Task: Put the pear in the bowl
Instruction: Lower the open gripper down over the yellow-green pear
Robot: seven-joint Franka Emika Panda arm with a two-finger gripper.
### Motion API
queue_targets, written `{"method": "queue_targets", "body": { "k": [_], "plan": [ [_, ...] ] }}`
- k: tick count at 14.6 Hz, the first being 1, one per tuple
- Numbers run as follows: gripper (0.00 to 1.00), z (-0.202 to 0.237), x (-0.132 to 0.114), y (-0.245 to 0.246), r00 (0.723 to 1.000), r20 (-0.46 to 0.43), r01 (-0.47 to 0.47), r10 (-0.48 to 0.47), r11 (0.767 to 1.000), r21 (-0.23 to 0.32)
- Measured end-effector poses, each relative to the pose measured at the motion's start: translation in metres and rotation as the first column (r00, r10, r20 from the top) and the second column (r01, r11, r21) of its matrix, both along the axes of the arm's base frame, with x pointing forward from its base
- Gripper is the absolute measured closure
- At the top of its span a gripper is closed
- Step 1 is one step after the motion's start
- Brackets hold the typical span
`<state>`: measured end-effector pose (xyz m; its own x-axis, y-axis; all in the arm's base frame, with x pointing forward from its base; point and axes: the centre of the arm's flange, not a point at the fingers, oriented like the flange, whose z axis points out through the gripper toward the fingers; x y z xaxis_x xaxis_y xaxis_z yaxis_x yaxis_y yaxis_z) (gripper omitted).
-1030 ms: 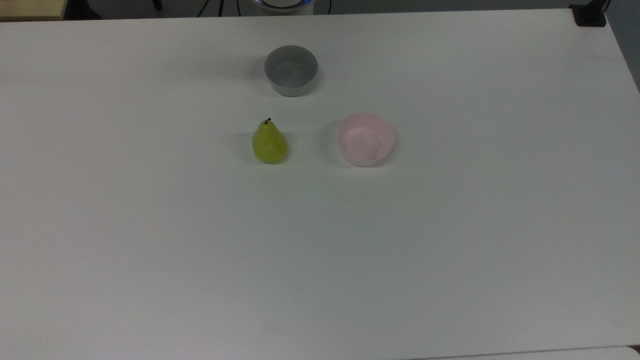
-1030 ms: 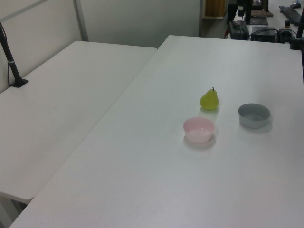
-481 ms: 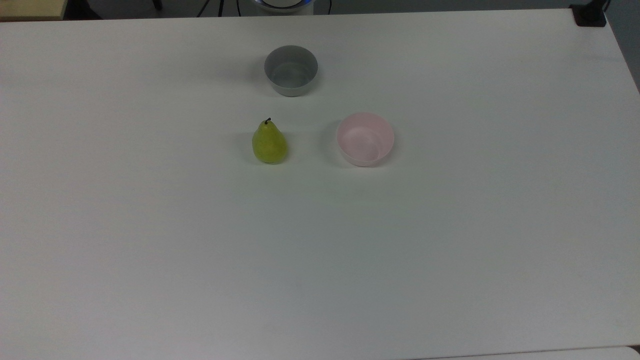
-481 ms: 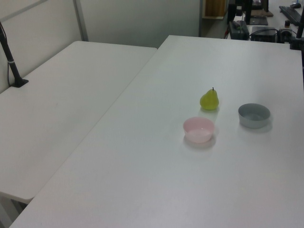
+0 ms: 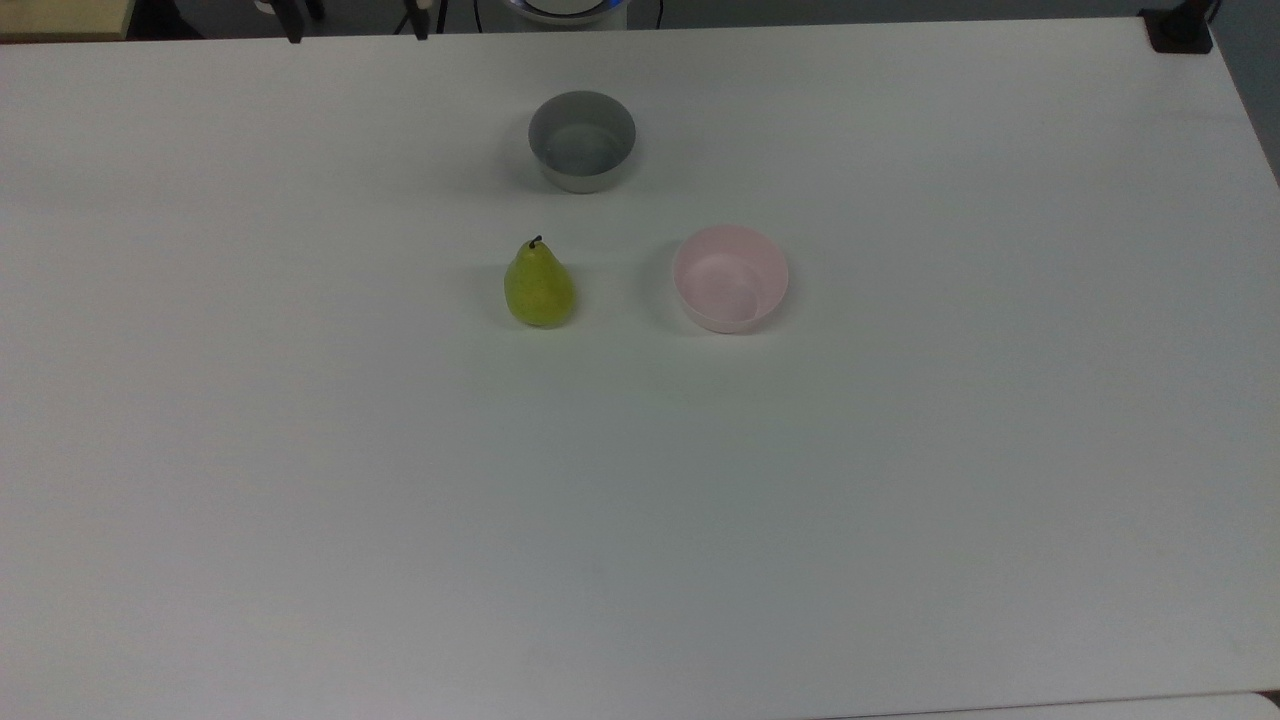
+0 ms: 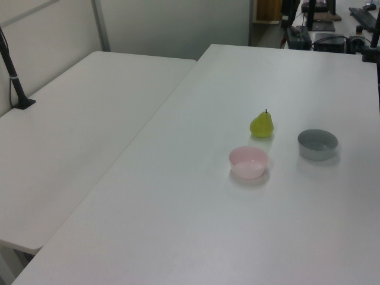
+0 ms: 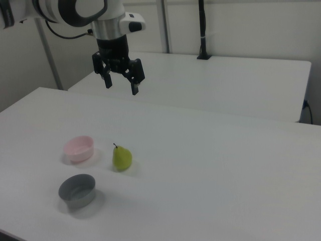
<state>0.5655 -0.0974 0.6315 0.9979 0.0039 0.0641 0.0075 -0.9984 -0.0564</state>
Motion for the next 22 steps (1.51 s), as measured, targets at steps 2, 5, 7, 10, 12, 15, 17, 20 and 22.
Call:
{"method": "queue_targets", "body": {
  "k": [2, 5, 7, 10, 12, 15, 17, 20, 22],
  "plan": [
    [0.00, -0.010, 0.008, 0.024, 0.999, -0.014, -0.040, 0.040, 0.999, 0.000],
    [0.00, -0.050, 0.029, 0.075, 0.996, -0.037, -0.083, 0.082, 0.997, -0.004],
    [0.00, -0.099, 0.044, 0.096, 0.988, -0.101, -0.123, 0.118, 0.991, -0.045],
    [0.00, -0.182, 0.062, 0.125, 0.968, -0.181, -0.191, 0.171, 0.977, -0.098],
    [0.00, -0.214, 0.063, 0.130, 0.958, -0.216, -0.217, 0.187, 0.968, -0.124],
    [0.00, -0.247, 0.066, 0.128, 0.950, -0.245, -0.234, 0.193, 0.960, -0.151],
    [0.00, -0.268, 0.067, 0.125, 0.942, -0.266, -0.255, 0.203, 0.950, -0.181],
    [0.00, -0.287, 0.066, 0.124, 0.937, -0.278, -0.270, 0.210, 0.943, -0.197],
    [0.00, -0.298, 0.064, 0.123, 0.931, -0.294, -0.280, 0.214, 0.938, -0.205]
  ]
}}
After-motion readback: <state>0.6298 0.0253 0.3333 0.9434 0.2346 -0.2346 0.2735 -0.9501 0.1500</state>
